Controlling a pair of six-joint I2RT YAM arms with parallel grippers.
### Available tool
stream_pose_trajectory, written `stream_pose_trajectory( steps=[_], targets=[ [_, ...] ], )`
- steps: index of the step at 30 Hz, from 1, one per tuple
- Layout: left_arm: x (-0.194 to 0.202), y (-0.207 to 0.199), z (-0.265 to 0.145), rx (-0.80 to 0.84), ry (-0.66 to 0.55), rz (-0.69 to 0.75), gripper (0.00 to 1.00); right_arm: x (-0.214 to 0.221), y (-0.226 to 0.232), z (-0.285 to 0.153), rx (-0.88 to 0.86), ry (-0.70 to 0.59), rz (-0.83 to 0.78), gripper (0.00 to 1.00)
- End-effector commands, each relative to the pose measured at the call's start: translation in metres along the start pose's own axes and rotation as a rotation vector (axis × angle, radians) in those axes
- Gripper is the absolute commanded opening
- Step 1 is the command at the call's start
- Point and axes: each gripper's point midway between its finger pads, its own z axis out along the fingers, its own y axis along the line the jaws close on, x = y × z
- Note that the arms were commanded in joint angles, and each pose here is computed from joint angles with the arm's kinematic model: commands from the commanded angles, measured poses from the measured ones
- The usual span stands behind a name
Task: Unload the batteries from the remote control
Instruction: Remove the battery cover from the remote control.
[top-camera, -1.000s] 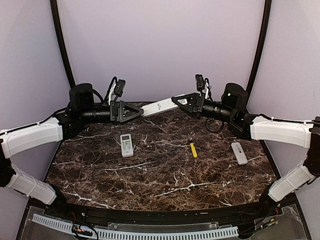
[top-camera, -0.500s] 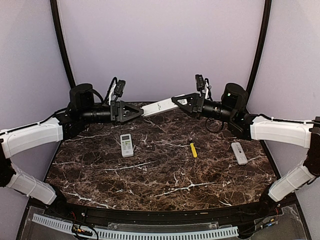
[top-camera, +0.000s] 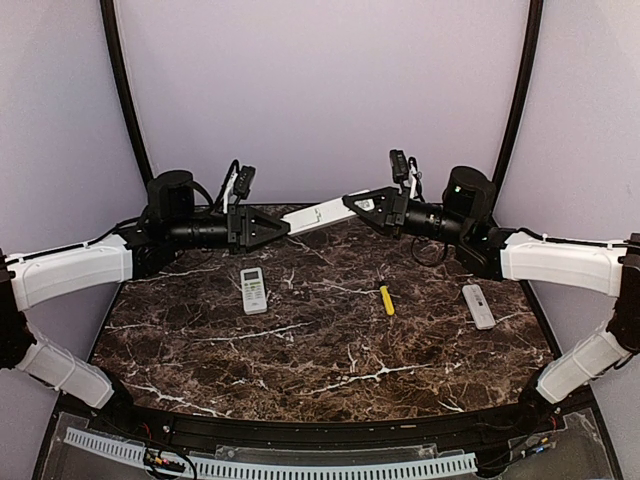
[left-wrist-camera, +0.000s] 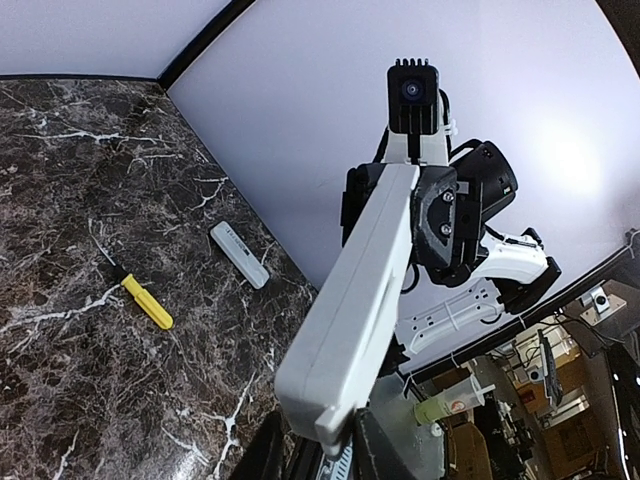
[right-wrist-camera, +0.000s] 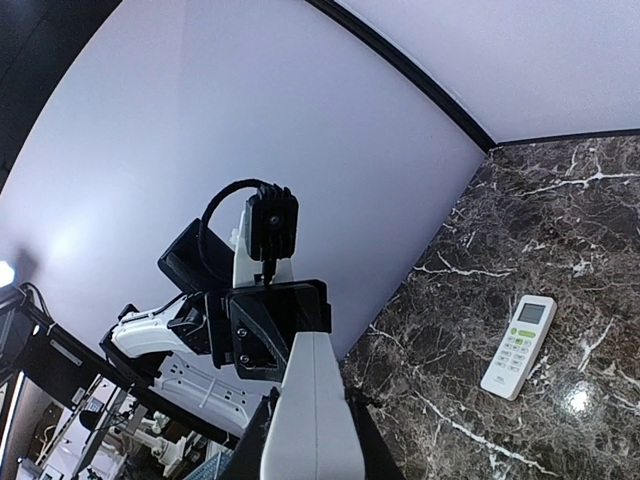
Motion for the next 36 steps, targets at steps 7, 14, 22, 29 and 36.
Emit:
stream_pose_trajectory(
  steps=[7,14,22,29,36],
  targets=[
    [-0.006,0.001,-0.001,-0.002,-0.020,-0.006,0.14,-0.007,0.010,0.000,-0.034,-0.013,-0.027,0.00],
    [-0.006,0.003,-0.005,-0.005,-0.026,-0.016,0.11,-0.007,0.009,0.001,-0.027,-0.012,-0.029,0.00],
    [-0.006,0.001,-0.006,0.001,-0.030,-0.015,0.07,-0.008,0.007,-0.001,-0.018,-0.022,-0.027,0.00],
    [-0.007,-0.004,-0.009,0.032,-0.040,-0.005,0.03,-0.009,0.007,-0.002,-0.011,-0.031,-0.025,0.00],
    [-0.012,-0.012,-0.014,0.058,-0.062,0.009,0.00,-0.008,0.003,-0.003,-0.001,-0.035,-0.018,0.00]
  ],
)
